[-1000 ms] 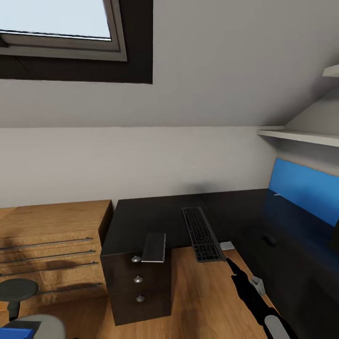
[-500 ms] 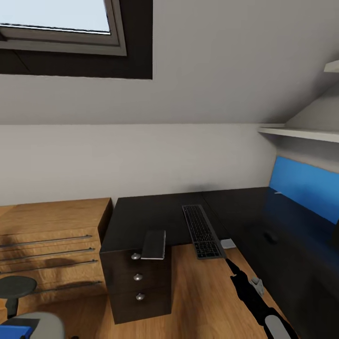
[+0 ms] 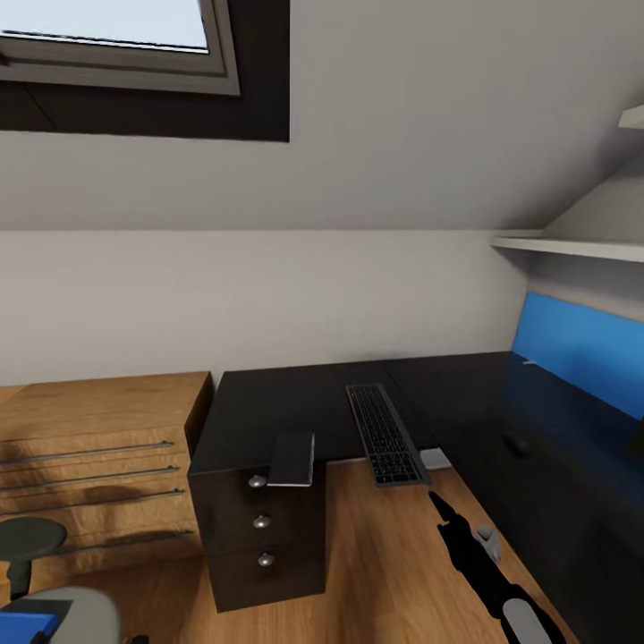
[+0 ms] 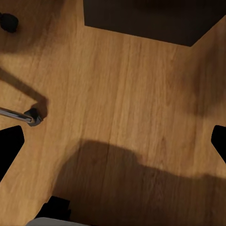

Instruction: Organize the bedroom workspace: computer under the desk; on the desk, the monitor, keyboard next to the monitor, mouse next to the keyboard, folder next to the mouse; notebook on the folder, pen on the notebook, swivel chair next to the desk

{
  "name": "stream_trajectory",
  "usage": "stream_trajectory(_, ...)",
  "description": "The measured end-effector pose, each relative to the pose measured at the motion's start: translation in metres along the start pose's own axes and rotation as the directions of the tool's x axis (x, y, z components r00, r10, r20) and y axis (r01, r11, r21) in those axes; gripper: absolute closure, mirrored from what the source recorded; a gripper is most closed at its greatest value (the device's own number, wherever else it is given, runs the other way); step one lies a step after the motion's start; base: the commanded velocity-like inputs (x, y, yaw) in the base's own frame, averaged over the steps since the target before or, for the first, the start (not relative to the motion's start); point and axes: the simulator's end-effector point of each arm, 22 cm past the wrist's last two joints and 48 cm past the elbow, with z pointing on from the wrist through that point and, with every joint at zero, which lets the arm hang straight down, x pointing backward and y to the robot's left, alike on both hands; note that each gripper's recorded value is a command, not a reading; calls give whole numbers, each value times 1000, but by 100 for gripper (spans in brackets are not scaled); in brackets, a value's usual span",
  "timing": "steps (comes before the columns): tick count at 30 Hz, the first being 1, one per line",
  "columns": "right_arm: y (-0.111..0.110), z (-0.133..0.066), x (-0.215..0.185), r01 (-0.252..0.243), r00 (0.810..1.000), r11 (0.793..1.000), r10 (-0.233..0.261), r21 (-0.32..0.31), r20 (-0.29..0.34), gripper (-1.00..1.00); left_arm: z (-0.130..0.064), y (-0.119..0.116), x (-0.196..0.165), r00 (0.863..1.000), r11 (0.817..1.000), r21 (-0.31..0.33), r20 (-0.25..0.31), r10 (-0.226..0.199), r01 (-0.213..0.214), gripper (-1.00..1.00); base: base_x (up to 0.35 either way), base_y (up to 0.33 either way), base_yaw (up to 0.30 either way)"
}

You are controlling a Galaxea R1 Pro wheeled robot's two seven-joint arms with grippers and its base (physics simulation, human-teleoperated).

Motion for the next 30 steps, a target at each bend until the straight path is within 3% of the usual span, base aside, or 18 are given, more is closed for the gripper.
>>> stream_trajectory(30, -46, 5, 13, 5, 1000, 1000, -5, -4, 2, -100, 40, 5, 29, 1000, 1000, 2, 2, -2, 2, -100, 0, 0, 0)
